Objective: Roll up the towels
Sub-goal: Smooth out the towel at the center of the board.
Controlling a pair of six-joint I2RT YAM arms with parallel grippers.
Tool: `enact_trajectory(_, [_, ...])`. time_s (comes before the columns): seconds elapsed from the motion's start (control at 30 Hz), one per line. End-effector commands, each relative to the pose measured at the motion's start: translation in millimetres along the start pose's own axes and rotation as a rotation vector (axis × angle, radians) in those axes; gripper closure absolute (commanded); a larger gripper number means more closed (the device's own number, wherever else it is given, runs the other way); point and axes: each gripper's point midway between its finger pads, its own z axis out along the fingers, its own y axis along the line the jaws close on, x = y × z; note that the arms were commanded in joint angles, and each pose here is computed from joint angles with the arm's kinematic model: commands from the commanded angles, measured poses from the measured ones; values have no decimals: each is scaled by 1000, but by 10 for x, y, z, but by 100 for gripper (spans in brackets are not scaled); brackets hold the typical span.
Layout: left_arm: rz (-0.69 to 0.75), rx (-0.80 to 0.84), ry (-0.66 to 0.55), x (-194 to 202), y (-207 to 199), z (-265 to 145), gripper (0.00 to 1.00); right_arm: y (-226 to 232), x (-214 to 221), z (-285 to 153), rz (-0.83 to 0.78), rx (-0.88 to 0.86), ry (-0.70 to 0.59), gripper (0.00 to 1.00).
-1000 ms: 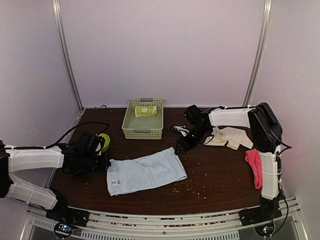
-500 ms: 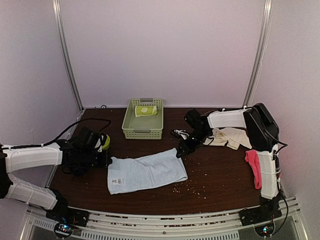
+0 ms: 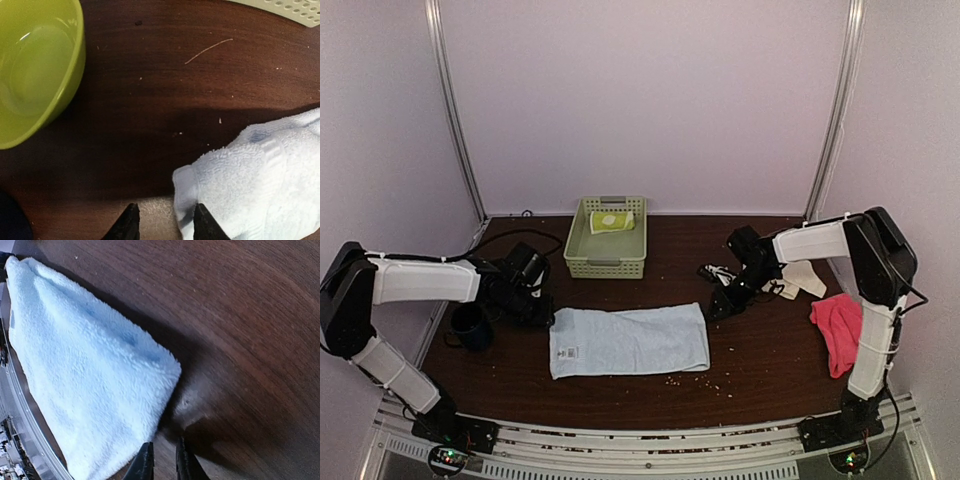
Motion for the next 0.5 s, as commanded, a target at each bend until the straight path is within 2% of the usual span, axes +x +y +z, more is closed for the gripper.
enact_trajectory(0.0, [28,72,-102,-252,-225,-286,59,-7,201,-126,-29,28,36,77])
enact_trajectory(0.1, [108,177,-140,-289,-549,-456,56,71,128,-358,-78,62,-1,69])
enact_trajectory(0.23, [243,318,-163,-192,-1085,-595,54,166,-272,-698,-171,121,-143,66])
enact_trajectory(0.3, [248,344,-144,-146,-1215,-540,54,256,-433,-704,-200,79,-166,66])
enact_trajectory(0.47, [225,350,-108,-88,-1295,-287,52,481,-570,-443,-260,-44,-121,70])
